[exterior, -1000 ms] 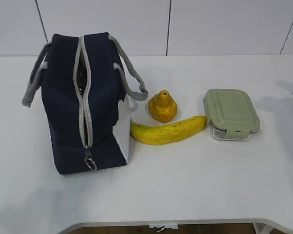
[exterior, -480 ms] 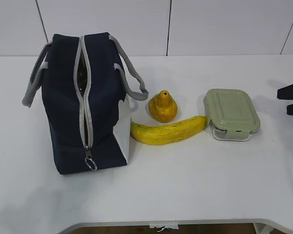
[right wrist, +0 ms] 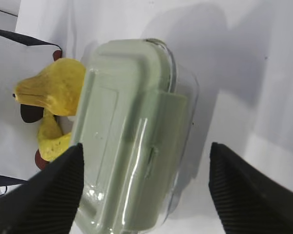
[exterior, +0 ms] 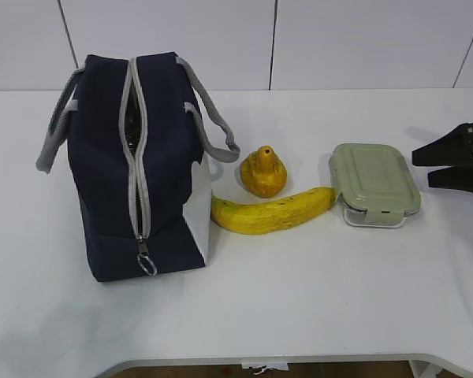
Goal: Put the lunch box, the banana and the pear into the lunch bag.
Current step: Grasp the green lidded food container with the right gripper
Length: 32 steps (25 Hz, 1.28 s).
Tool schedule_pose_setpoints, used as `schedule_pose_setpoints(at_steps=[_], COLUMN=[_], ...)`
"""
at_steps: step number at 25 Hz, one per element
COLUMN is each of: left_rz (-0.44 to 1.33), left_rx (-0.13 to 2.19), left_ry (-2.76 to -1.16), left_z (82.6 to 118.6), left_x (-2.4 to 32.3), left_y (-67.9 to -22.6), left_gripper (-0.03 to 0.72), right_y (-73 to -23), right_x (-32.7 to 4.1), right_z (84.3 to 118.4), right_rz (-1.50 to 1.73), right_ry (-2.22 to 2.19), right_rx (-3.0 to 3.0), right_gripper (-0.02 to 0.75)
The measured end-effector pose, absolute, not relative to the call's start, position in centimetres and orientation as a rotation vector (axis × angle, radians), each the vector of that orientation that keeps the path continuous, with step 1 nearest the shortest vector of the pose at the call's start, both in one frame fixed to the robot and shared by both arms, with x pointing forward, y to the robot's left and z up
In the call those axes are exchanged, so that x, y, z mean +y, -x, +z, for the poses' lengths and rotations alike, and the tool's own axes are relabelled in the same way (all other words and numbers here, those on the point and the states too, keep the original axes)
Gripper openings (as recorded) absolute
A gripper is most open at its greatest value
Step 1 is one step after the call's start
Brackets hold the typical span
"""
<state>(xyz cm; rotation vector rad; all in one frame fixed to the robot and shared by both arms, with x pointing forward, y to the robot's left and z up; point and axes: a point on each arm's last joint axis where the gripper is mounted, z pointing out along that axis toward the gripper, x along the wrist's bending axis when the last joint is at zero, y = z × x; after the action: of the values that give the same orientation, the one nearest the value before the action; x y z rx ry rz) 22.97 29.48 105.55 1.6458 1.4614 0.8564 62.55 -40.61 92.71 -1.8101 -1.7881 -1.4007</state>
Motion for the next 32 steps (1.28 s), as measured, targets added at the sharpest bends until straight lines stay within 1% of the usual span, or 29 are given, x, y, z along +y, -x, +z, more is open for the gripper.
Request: schedule_pose_setpoints(at_steps=[4, 7, 14, 32], left_rz=[0.858, 0.858, 0.858, 0.858], left_rx=[1.460, 1.460, 1.460, 1.460], left_ry=[-1.644, -1.644, -1.644, -1.644], left_z=[105.6, 105.6, 105.6, 105.6], left_x=[29.5, 29.5, 29.5, 29.5], left_y=[-23.0, -23.0, -23.0, -23.0], left_gripper=[0.240, 0.240, 0.240, 0.240], right_y=[-62.7, -62.8, -63.4, -63.9], right_x=[-40.7, -40.5, -39.6, -37.4], right_z=[92.3, 91.4, 90.1, 89.9], right_rz=[-1.402, -1.391, -1.391, -1.372], right_ry=[1.815, 1.815, 1.804, 1.749], right_rx=[-1.771, -1.745, -1.692, -1.708], right_gripper=[0.599, 0.596, 0.592, 0.591])
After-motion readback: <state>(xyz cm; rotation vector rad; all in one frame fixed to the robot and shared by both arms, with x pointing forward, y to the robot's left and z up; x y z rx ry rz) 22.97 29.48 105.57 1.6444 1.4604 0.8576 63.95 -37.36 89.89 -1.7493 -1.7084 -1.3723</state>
